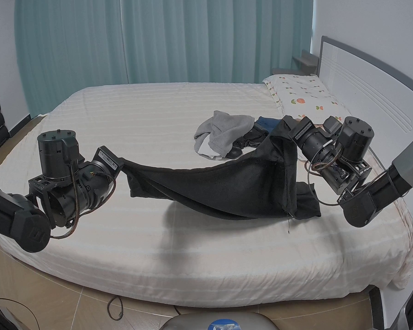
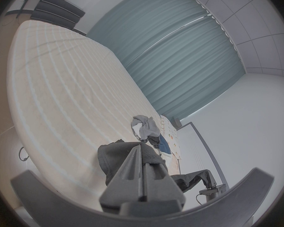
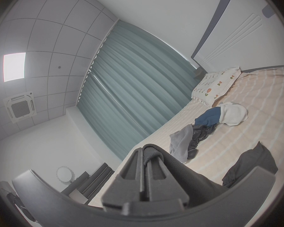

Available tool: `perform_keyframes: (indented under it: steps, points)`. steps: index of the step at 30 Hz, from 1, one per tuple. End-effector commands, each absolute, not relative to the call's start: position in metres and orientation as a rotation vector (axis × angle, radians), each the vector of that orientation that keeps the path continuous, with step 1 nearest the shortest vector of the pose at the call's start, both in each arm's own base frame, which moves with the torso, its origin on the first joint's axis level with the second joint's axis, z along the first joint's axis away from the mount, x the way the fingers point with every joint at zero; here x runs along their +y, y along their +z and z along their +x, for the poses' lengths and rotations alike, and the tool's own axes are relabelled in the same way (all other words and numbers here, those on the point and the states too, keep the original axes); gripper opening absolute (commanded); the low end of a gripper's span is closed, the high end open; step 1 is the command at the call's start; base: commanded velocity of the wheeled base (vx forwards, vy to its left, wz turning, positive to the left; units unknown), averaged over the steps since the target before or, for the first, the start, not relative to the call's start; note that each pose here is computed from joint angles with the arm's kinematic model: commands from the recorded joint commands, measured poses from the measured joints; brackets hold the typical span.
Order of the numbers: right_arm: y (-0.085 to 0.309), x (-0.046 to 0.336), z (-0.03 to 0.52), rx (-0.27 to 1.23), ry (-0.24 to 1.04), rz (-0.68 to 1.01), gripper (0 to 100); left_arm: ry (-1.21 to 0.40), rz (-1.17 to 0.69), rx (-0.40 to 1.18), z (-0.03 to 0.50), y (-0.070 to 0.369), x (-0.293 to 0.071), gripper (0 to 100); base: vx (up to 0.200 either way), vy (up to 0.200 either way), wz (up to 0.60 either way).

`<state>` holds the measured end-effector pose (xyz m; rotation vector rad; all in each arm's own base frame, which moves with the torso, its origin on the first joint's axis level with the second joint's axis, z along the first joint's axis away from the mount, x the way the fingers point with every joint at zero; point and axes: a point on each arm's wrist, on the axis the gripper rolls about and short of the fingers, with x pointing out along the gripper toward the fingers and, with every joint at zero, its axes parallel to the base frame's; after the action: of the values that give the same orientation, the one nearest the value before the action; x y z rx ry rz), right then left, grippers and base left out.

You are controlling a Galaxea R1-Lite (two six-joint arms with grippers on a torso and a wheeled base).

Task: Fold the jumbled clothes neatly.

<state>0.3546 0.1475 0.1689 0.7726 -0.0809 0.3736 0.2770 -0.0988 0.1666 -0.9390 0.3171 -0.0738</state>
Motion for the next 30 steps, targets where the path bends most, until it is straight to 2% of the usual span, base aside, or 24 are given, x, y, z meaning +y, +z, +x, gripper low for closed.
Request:
perform_keyframes:
  steps: [1, 30]
  points:
    - [0.166, 0.148, 0.358, -0.078, 0.371, 0.773, 0, -0.071, -0.942, 0.304, 0.276, 0.169, -0.096, 0, 0.000, 0.200, 0.00]
    - [0.178, 0.143, 0.365, -0.174, 0.385, 0.773, 0, -0.074, -0.948, 0.269, 0.272, 0.179, -0.089, 0, 0.000, 0.200, 0.00]
